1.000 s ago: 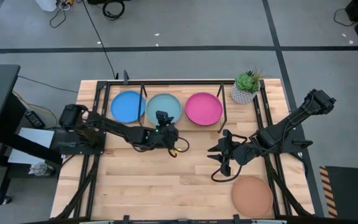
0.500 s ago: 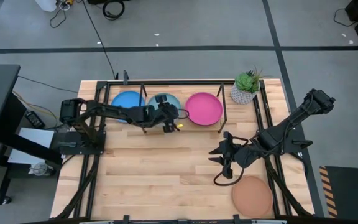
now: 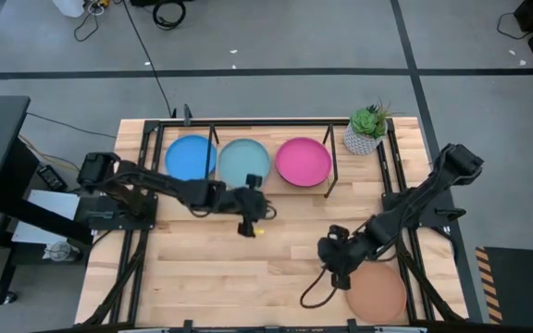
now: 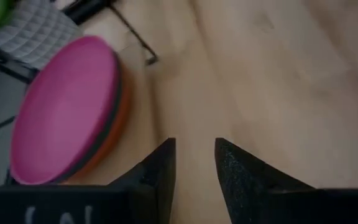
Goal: Place and stack plates onto a shelf
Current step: Stack the brown plate on top of the light blue plate on the shelf
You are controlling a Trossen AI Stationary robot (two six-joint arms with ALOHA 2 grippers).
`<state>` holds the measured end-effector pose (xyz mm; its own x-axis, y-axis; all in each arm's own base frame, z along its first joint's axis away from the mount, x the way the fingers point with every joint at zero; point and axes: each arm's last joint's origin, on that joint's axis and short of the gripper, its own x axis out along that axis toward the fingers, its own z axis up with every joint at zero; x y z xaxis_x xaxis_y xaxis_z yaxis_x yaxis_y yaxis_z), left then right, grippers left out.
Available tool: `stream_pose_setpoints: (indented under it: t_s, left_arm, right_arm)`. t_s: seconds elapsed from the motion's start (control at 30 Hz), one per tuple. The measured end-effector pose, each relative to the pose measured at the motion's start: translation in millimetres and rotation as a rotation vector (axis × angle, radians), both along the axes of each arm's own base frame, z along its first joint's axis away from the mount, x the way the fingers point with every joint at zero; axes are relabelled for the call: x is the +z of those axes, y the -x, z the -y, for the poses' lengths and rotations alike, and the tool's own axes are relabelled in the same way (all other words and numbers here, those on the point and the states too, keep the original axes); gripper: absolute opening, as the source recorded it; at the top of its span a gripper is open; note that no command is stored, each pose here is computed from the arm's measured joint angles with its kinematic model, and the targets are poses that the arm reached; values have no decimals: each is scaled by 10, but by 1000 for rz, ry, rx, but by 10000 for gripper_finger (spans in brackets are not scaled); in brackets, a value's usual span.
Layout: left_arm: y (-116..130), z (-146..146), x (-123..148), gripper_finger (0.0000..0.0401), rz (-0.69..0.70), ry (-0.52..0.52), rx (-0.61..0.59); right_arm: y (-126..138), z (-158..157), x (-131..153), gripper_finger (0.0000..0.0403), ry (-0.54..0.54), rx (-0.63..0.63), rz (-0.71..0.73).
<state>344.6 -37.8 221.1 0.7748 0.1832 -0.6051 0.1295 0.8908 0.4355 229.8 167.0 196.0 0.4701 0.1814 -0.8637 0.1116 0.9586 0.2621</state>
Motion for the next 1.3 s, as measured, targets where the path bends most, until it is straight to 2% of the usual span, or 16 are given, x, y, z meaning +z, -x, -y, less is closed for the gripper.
stream_pose_setpoints:
  t_s: [0.17, 0.33, 0.47, 0.63, 0.73, 0.93, 1.1, 1.3]
  left_arm:
    - [88, 246, -29, 118, -56, 10, -55]
    - [205, 459, 39, 117, -71, 9, -120]
    - [315, 573, 160, 117, -52, 25, -151]
    - [405, 642, 294, 117, -11, 34, -181]
    - [411, 646, 293, 117, -15, 32, -182]
    - [393, 674, 229, 117, -51, 40, -237]
    - [370, 763, 156, 117, -77, -15, -384]
    - [196, 965, -156, 122, -74, -181, -539]
  right_arm:
    - [90, -118, -86, 116, 73, 56, -255]
    - [198, -256, -221, 116, 137, 223, -441]
    - [264, -308, -371, 116, 204, 265, -526]
    - [268, -327, -499, 114, 217, 304, -595]
    - [268, -324, -571, 93, 228, 314, -628]
    - [251, -289, -564, 16, 239, 371, -627]
    - [202, -145, -423, 17, 298, 351, -570]
    - [7, 137, -156, 13, 237, 256, -421]
